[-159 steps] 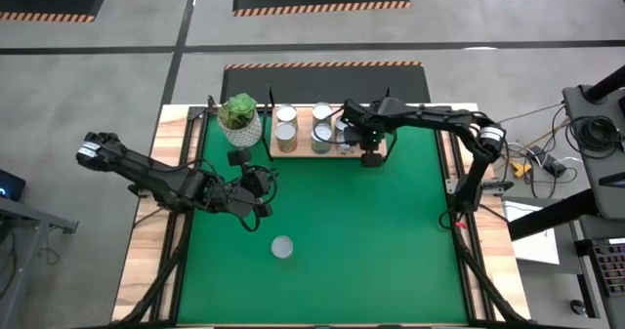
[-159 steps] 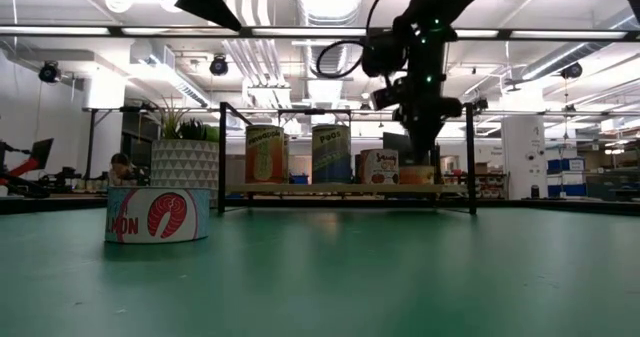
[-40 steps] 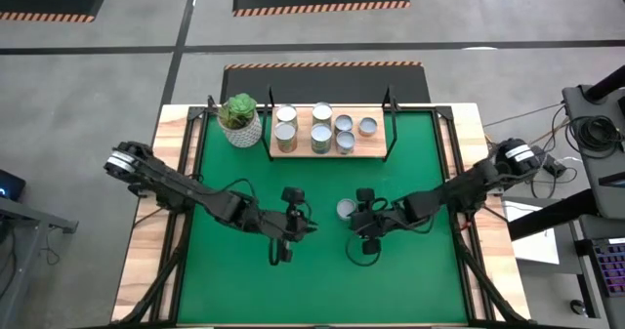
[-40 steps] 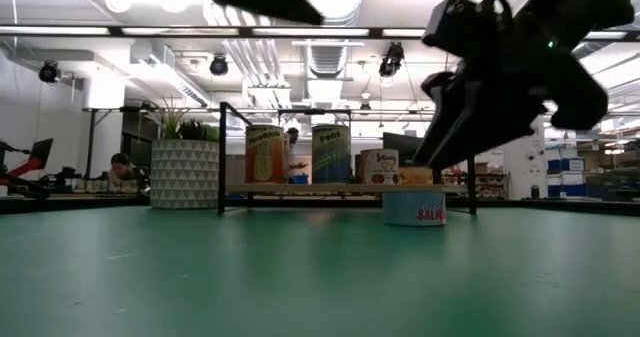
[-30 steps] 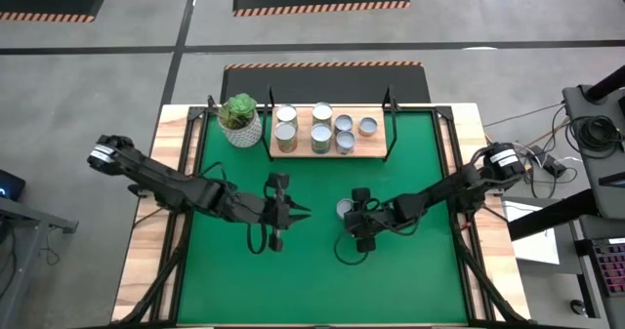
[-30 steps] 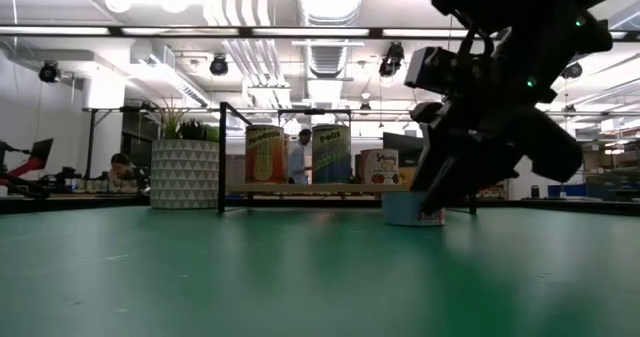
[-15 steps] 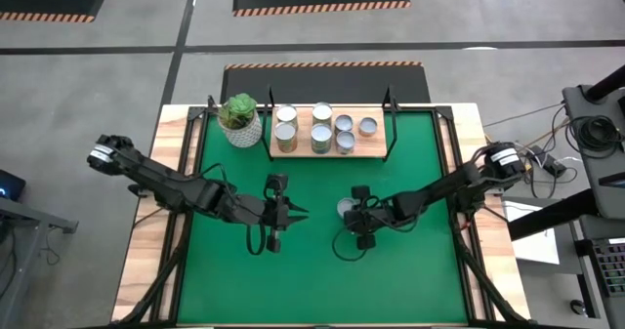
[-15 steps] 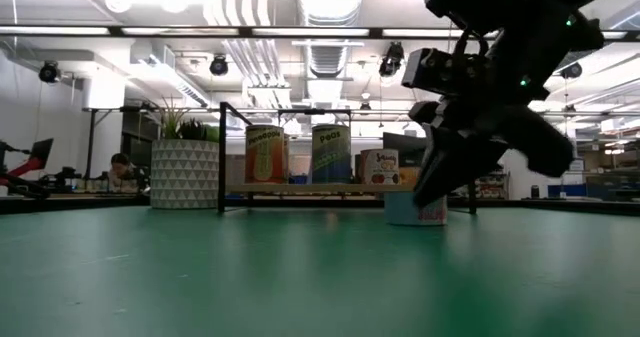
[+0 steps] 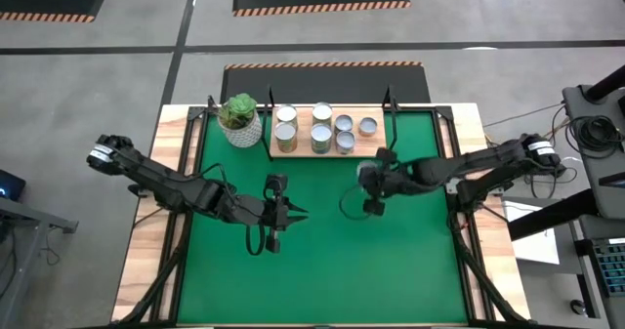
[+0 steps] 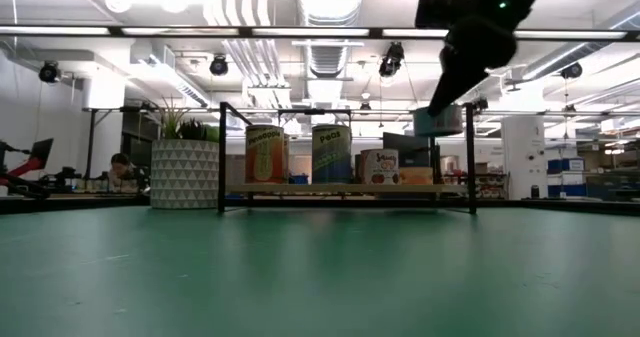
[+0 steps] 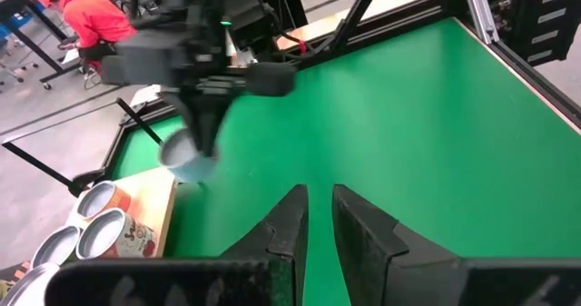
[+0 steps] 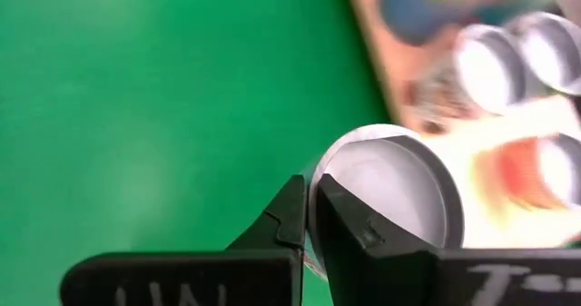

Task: Pick and place cans onto a shelf
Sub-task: Put the canned tuna on the shelf

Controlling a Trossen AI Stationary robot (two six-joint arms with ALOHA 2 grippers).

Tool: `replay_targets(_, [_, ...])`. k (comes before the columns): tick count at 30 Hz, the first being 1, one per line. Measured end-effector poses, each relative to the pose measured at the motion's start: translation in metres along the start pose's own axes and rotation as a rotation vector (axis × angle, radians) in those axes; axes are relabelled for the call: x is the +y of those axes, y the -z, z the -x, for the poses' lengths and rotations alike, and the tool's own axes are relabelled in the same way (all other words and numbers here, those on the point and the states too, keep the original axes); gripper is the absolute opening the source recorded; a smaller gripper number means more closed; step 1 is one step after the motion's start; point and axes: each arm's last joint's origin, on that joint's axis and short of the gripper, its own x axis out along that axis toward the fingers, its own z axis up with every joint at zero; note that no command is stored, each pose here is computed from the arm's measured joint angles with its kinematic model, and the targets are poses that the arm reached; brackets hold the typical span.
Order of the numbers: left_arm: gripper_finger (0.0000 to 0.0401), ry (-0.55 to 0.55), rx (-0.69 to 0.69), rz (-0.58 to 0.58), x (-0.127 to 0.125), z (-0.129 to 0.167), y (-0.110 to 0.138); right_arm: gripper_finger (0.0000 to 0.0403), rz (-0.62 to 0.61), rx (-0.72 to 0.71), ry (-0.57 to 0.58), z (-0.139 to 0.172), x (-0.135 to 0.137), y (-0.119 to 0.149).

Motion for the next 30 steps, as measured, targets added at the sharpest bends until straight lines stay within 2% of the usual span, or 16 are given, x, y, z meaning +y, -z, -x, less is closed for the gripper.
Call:
replay_targets(4, [0.0036,0.000,0.002,-0.001,0.000,0.000,0.000,0.0010,-0.020,-0.011,0.053,-0.002,-0.026,-0.003])
replay_targets(13, [0.0036,0.003,0.016,-0.007,0.000,0.000,0.002,0.0012,-0.098,0.029,0.156,-0.037,-0.068,0.002])
replay_targets(22, [0.0036,0.005,0.032,-0.014,0.000,0.000,0.003,0.0012,-0.071,0.078,0.203,-0.062,-0.072,0.003])
replay_targets(30, [0.0036,0.005,0.033,-0.014,-0.001,0.000,0.003,0.0013,-0.138,0.055,0.256,-0.062,-0.073,0.001])
